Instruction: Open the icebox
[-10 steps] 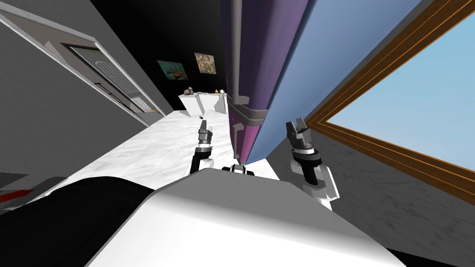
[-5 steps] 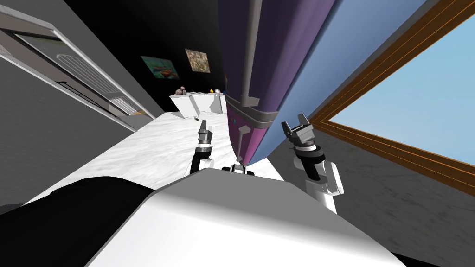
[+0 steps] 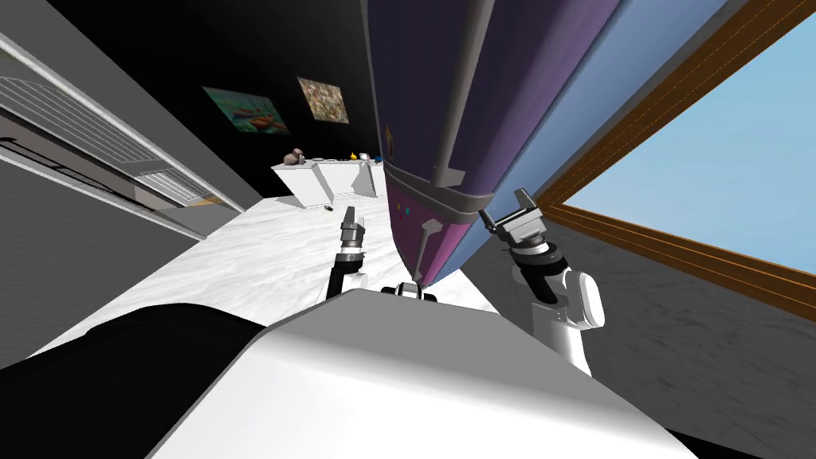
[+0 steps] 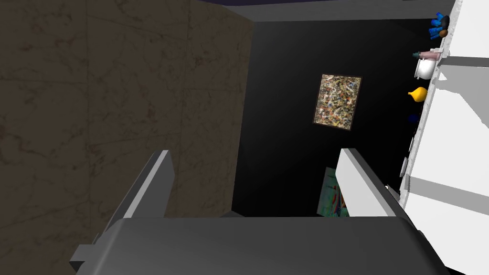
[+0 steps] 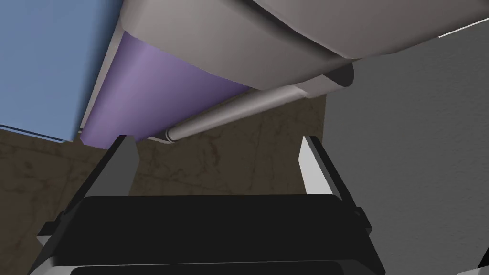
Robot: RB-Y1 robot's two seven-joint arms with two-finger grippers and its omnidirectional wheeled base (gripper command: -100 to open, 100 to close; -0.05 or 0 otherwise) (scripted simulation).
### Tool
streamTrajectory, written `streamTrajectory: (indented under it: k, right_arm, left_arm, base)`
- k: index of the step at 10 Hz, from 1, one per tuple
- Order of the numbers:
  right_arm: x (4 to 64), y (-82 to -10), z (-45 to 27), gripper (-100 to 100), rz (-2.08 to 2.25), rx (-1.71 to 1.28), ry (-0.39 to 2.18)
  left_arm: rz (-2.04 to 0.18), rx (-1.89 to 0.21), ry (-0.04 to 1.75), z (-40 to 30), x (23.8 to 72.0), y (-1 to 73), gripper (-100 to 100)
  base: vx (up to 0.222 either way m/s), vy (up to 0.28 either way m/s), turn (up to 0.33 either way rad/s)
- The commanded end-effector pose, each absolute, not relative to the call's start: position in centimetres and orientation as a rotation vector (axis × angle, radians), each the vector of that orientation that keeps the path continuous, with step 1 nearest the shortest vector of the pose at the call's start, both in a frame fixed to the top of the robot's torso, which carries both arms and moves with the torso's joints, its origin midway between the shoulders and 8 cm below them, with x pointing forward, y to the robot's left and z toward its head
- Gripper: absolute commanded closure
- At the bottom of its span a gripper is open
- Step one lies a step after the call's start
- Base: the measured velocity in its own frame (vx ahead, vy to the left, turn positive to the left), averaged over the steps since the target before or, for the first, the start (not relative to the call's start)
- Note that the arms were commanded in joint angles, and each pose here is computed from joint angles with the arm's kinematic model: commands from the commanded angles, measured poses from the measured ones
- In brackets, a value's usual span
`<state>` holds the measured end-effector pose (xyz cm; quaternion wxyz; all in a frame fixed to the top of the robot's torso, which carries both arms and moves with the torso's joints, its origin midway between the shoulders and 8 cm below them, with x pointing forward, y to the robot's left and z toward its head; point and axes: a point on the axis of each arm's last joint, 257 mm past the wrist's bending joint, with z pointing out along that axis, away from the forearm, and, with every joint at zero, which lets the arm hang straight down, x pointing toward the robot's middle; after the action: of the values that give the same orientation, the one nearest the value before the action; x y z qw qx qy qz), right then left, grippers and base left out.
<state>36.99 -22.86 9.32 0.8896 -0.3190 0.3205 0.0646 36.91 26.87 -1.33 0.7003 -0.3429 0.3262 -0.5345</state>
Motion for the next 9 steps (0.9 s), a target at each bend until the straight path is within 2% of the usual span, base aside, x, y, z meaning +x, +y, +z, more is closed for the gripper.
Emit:
streamTrajectory:
  k: [1,9]
  right_arm:
    - [37.7,-22.8,9.6,-100,-0.009,-0.780,0.622]
    - [40.1,-23.8,10.1,-100,-0.407,-1.094,0.500]
  left_arm:
    - [-1.190,-0.764,0.727,-1.3,36.9,26.9,0]
    - [-1.190,-0.764,0.726,-1.3,36.9,26.9,0]
  base:
    - [0.026,0.221,-0.279]
    - [0.015,0.210,-0.180]
